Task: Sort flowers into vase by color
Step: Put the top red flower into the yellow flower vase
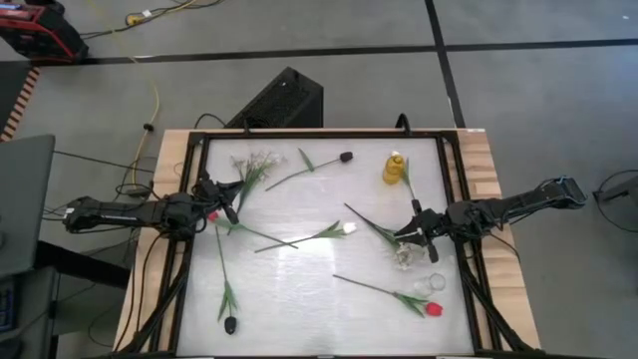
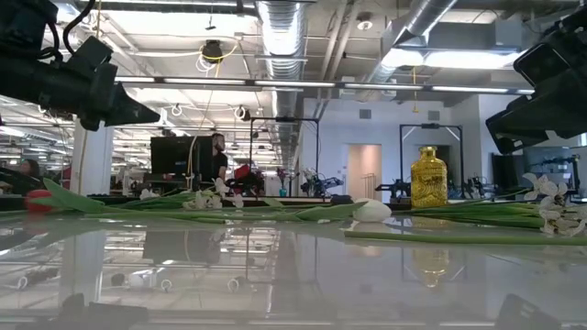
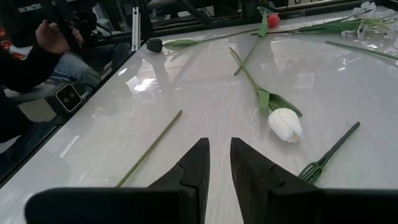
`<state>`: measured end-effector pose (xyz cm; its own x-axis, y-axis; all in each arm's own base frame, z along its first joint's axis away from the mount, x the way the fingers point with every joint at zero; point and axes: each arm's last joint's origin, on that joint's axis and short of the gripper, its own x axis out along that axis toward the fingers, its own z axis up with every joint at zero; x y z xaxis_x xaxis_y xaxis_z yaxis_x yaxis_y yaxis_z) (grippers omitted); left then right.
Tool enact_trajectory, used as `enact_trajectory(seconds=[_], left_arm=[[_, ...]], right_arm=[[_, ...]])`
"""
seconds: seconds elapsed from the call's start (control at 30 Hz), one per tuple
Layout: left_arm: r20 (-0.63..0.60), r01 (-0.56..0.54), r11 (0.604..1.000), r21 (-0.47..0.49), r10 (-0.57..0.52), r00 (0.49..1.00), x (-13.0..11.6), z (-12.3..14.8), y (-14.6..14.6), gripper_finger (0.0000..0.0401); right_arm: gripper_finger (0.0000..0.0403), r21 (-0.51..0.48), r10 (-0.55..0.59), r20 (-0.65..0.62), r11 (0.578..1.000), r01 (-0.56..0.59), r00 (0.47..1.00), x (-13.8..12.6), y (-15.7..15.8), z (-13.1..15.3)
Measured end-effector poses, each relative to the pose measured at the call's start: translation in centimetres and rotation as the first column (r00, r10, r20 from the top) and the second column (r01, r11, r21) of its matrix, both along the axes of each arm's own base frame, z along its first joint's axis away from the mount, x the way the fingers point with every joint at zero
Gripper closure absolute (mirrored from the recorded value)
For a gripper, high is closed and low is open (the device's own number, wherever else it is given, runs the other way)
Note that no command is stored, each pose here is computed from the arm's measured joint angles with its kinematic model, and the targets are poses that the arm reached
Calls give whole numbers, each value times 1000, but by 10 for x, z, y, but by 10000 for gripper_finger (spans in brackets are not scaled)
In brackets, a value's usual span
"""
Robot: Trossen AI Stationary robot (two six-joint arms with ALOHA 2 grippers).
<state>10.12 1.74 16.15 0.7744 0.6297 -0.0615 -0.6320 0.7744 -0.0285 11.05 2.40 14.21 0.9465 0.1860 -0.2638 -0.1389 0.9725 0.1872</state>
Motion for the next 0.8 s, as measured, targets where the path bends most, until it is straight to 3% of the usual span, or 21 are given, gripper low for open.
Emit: enact_trajectory(seconds=[0.03, 0.1, 0.17, 0.23, 0.37, 0.47, 0.67, 0.8], left_arm=[[32, 2, 999, -38, 0, 999, 0, 0, 0, 397], [184, 70, 969, -236, -26, 983, 1, 0, -2, 397], [332, 214, 873, -438, -65, 941, 3, 0, -5, 397], [378, 265, 825, -499, -68, 923, 4, 0, -6, 397], [316, 123, 903, -411, 14, 949, 2, 0, -2, 397], [253, 81, 942, -326, 5, 968, 1, 0, -2, 397], [217, 221, 930, -292, -161, 963, 3, 0, -6, 397], [206, 325, 909, -260, -276, 939, 5, 1, -9, 397]], right_arm=[[310, -2, -1, 1, 1000, 1, 1000, 0, 0, 0], [310, -36, 0, 8, 999, 0, 1000, 0, -1, 0], [310, -81, 7, 16, 997, -6, 1000, 0, -1, 0], [310, -119, 14, 23, 993, -12, 1000, 0, -2, 0], [310, -133, 18, 69, 991, -8, 997, 1, -2, 4], [310, -118, 16, 144, 993, 2, 990, 3, -1, 12], [310, -159, 30, 312, 987, 21, 950, 4, -1, 27], [310, -127, -60, 426, 984, 125, 903, 3, -4, 40]])
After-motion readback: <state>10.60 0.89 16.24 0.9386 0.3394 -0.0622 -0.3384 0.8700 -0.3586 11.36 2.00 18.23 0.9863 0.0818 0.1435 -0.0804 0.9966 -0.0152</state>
